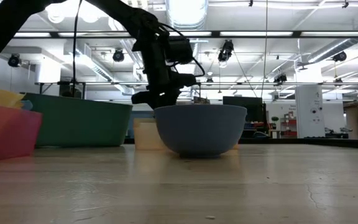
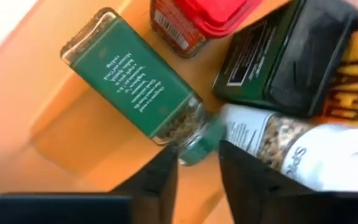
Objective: Pick & Place Food Item
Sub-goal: Put the green spice bottle into the orange bin
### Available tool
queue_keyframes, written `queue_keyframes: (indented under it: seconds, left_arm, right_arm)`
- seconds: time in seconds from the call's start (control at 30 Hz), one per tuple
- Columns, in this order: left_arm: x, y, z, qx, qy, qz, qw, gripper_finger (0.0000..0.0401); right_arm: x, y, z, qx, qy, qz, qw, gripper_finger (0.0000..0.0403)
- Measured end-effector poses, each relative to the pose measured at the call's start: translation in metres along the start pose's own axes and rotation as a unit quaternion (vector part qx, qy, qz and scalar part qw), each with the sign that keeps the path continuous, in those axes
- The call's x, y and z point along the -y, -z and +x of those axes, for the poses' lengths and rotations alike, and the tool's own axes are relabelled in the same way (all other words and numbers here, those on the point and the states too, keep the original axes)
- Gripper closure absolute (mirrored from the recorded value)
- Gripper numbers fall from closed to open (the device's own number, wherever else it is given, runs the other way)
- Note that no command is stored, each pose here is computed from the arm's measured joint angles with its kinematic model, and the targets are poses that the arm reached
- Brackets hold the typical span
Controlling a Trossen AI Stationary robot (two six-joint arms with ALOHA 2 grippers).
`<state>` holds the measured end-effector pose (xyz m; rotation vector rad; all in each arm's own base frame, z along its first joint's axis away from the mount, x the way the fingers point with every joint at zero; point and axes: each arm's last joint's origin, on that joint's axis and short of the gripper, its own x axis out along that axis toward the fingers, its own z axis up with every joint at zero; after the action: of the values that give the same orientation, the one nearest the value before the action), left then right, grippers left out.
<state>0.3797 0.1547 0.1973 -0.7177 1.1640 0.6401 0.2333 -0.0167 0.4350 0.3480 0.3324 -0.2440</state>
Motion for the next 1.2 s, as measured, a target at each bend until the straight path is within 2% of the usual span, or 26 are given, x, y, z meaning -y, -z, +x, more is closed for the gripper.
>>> queue_keyframes:
  seconds: [0.17,0.33,0.53,1.2]
  left_arm:
    - [-0.007,-0.004,0.016,-0.006,-0.013,-0.054,0.998,0.0224]
    - [-0.008,-0.007,0.029,-0.015,-0.010,-0.079,0.997,0.0196]
    - [-0.006,-0.011,0.032,0.000,0.000,-0.090,0.996,0.0192]
    - [-0.004,0.001,0.040,-0.013,-0.025,-0.098,0.995,0.0191]
  right_arm:
    - [0.000,0.000,0.000,0.000,-0.001,-0.001,1.000,0.0027]
    - [0.000,0.000,-0.001,0.000,-0.006,0.001,1.000,0.0027]
    - [-0.002,-0.001,-0.001,-0.002,-0.026,0.011,1.000,0.0027]
    - [-0.003,-0.003,-0.008,0.004,-0.048,0.015,0.999,0.0027]
